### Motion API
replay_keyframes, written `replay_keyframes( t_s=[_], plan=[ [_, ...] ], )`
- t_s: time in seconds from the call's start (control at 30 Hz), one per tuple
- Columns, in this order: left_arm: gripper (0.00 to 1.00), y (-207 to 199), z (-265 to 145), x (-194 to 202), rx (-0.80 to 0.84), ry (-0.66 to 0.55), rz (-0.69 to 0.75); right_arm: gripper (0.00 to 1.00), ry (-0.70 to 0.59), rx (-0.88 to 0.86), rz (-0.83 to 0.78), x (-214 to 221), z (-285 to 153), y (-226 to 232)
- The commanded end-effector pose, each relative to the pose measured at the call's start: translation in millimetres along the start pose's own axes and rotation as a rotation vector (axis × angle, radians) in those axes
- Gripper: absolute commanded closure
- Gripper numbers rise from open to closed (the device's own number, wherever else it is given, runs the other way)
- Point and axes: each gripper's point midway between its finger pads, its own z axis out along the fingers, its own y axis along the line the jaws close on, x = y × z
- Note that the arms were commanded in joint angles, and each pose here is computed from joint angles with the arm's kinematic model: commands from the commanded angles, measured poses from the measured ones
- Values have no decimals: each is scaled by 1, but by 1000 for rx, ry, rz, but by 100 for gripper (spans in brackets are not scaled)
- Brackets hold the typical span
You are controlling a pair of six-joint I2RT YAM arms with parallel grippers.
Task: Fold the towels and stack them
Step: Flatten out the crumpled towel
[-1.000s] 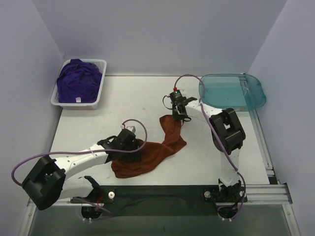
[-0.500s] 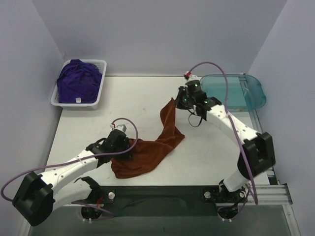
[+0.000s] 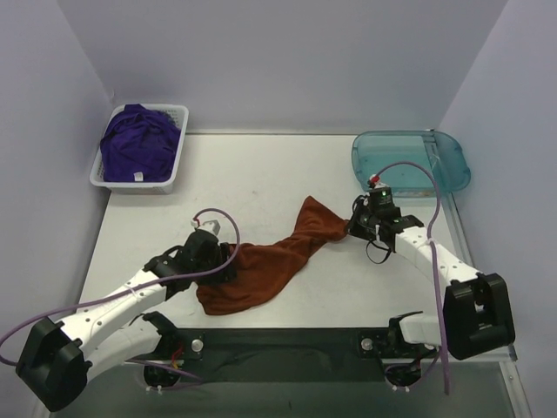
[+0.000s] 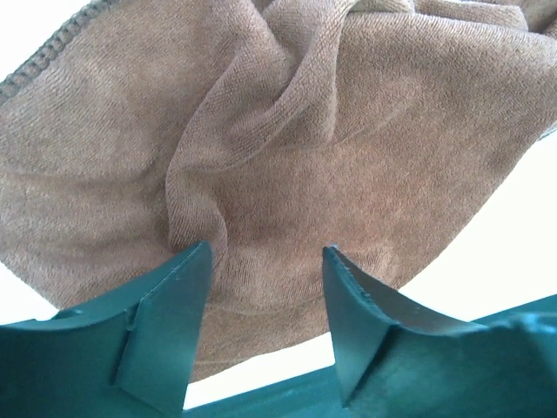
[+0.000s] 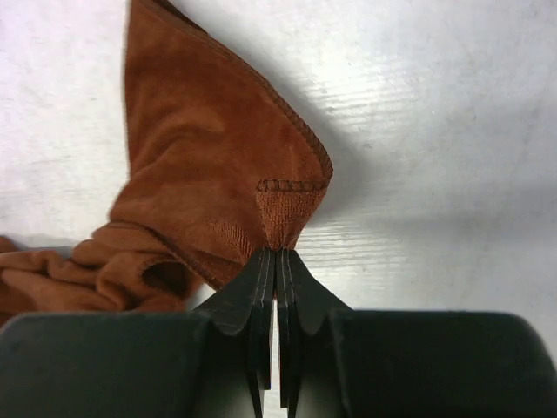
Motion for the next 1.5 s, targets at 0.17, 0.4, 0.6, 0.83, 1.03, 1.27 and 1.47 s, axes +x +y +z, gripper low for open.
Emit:
replay_keyframes(
  t_s=[0.17,0.4,0.6,0.83,1.03,1.27,1.47],
  plan=[
    [28,-19,-47,-45,40,-141,23,100,-285,-235,-127,-111,-85,115],
    [24,-29,-87,-82,55,-268,85,100,-474,-345,-149,-173,-155,181],
    [22,-39,-104,-93,98,-305,76,100,-376,-366,-212,-155,-127,214],
    [22,-24,-103,-73,76,-274,45,100,-203,-301,-294,-105,-39,252],
    [22,-11,-85,-59,32,-224,24,80,-132,-276,-351,-92,40,301],
    [21,-7,-51,-56,-19,-175,32,24,-139,-300,-433,-100,21,308],
    [21,-18,-12,-74,-39,-148,34,29,-29,-164,-452,-48,3,210]
  ],
)
